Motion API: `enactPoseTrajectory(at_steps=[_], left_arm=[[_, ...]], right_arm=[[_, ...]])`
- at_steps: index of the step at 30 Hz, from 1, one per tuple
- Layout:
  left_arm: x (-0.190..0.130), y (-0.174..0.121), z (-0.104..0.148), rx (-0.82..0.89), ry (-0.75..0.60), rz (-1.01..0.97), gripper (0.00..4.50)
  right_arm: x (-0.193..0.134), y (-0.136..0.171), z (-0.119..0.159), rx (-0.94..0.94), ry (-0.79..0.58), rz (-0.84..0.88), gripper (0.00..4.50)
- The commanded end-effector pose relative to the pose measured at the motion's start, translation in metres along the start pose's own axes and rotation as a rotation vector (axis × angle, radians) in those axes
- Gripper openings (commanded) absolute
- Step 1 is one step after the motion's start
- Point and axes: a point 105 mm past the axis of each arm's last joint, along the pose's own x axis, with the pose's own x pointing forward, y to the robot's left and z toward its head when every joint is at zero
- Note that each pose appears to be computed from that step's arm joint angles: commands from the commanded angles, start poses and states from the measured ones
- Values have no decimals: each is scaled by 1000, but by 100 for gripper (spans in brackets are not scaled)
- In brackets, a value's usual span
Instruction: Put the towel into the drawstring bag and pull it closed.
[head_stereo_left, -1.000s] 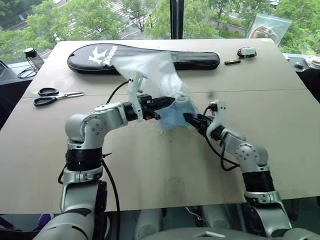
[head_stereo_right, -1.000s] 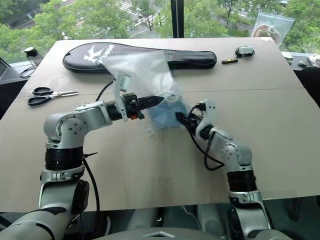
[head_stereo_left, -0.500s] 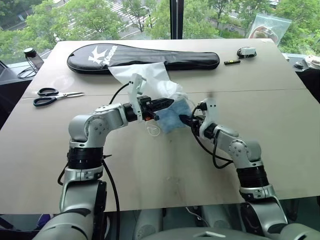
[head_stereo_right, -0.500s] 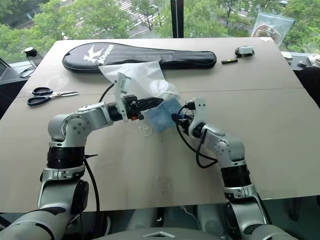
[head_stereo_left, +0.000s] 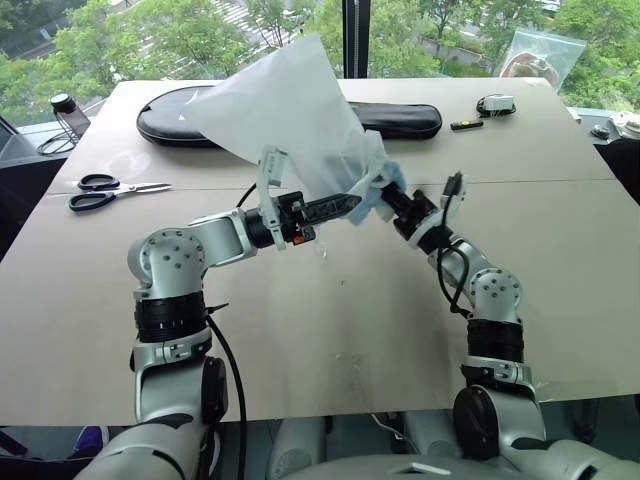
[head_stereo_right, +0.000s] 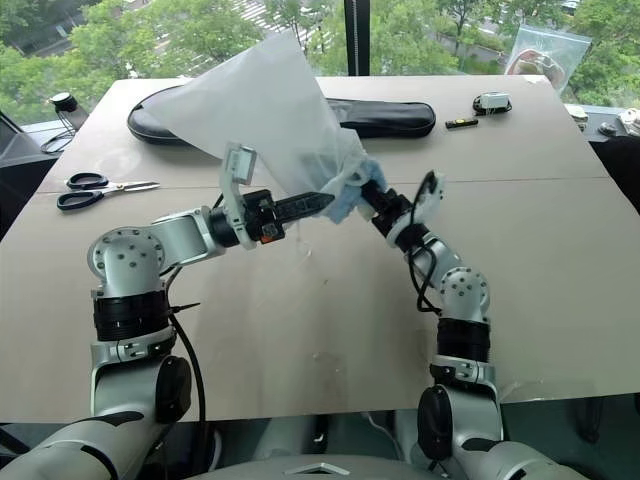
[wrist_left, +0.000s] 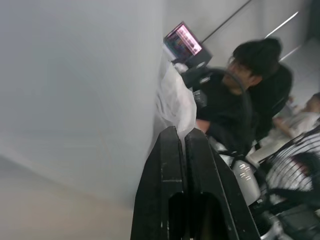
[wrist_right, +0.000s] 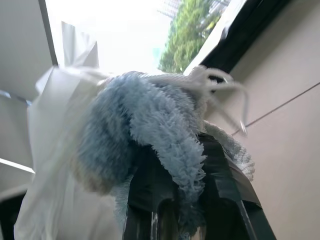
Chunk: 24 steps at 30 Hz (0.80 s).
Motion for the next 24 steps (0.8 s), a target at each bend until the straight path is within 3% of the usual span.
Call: enactPoseTrajectory(at_steps=[1,5,11,19,24], left_arm=[[-5,-6,28,-93,-135,-46,0],[7,1,29,-237,-204,-39,0],[30,-10,13,-399,-169,-112,0],[40,-22,6,-487,-121,-158,0],[41,-25,-10,-490,-50,-138,0]], right_arm=[[13,53,9,106,-65,190,9],[7,69,4,129,-23,233,9],[8,84,-16,67,83,219,9],[3,42,-73,-270,360,53,9],[1,33,-90,-410,424,88,9]])
